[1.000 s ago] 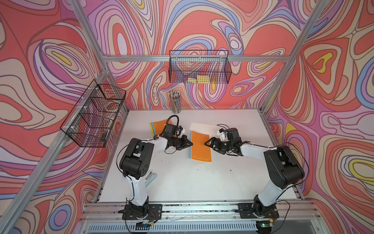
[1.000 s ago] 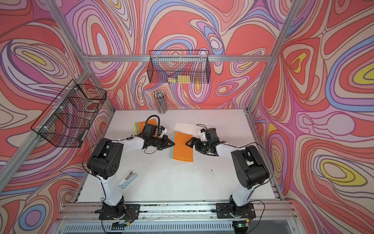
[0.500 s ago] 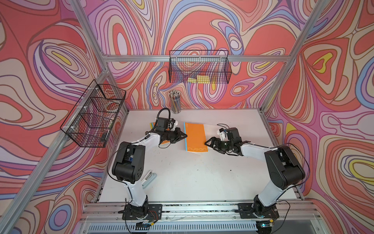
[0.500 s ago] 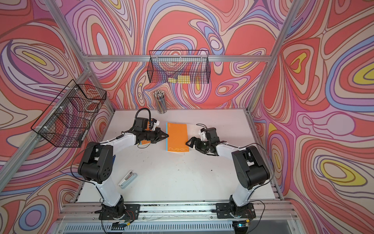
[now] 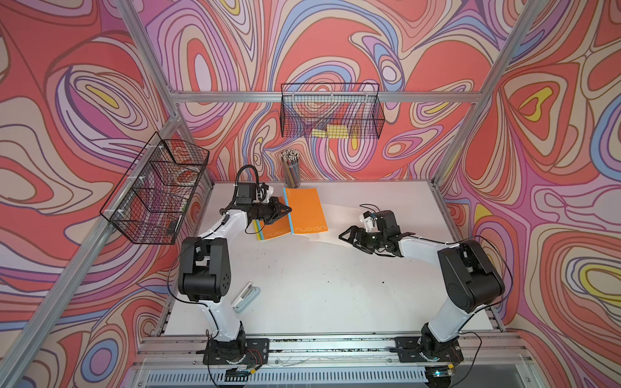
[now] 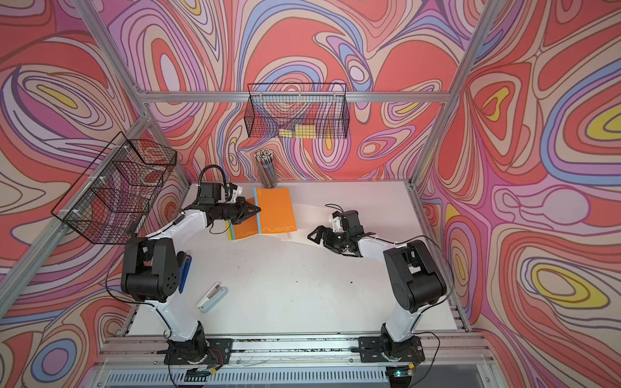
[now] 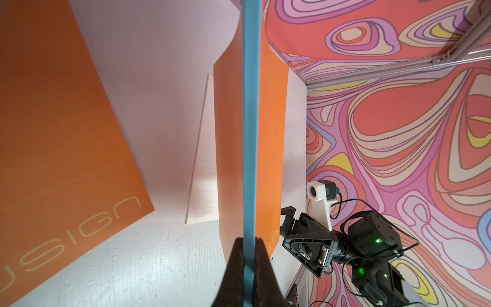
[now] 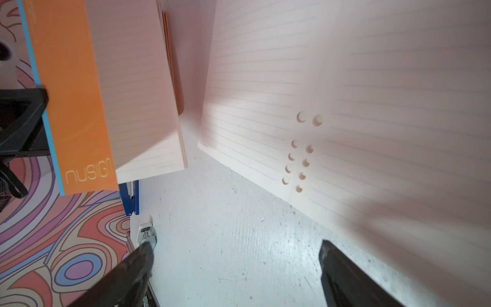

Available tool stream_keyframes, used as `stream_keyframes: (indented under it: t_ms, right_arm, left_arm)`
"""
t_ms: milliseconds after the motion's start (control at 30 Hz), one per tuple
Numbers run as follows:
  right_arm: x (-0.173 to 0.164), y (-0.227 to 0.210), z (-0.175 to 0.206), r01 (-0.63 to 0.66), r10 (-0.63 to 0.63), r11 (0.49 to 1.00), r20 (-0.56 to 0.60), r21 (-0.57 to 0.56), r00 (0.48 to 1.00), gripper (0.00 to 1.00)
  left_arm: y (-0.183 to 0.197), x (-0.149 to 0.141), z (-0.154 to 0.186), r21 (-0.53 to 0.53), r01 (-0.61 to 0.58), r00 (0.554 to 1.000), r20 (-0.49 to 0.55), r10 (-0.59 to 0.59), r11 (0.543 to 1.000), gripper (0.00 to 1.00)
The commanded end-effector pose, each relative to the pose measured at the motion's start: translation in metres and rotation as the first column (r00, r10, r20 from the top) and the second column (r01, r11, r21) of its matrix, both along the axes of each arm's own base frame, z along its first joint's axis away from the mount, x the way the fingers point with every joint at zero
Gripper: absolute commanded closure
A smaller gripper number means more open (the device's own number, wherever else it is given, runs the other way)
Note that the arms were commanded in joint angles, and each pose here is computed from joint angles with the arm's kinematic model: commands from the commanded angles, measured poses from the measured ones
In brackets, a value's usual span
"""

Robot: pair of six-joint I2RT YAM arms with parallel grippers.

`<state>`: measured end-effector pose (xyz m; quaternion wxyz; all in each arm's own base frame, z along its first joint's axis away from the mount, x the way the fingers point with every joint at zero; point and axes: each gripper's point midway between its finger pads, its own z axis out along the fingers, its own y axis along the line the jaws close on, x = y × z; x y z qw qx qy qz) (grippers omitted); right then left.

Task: Close the notebook
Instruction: Place the notebook at the notebook.

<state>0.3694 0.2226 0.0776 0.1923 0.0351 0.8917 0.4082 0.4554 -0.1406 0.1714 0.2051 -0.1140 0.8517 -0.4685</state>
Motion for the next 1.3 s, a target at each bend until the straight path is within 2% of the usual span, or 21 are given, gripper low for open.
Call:
stream_keyframes:
  t_ms: [0, 200, 567, 800, 1267]
  right_arm:
    - [0.002, 0.004, 0.0, -0.019, 0.018, 1.0, 0.017, 0.004, 1.0, 0.02]
    - [0.0, 0.005, -0.003, -0.017, 0.017, 1.0, 0.013, 0.013, 1.0, 0.02]
    - [-0.001, 0.005, -0.005, -0.02, 0.02, 1.0, 0.01, 0.014, 1.0, 0.02]
    - [-0.002, 0.004, -0.007, -0.017, 0.016, 1.0, 0.004, 0.012, 1.0, 0.02]
    - [-0.003, 0.004, -0.007, -0.013, 0.013, 1.0, 0.0, 0.011, 1.0, 0.02]
  left_arm:
    - [0.013, 0.003, 0.028, -0.025, 0.005, 0.999, 0.053, -0.004, 1.0, 1.0]
    - [0.047, 0.014, 0.031, -0.034, -0.046, 0.997, 0.055, 0.048, 0.998, 1.0]
    - [0.079, 0.026, 0.002, -0.019, -0.104, 0.995, -0.009, 0.104, 0.994, 1.0]
    - [0.094, 0.032, -0.022, 0.017, -0.122, 0.991, -0.044, 0.123, 0.992, 1.0]
    - [0.117, 0.033, -0.059, 0.158, -0.128, 0.984, -0.101, 0.145, 0.979, 1.0]
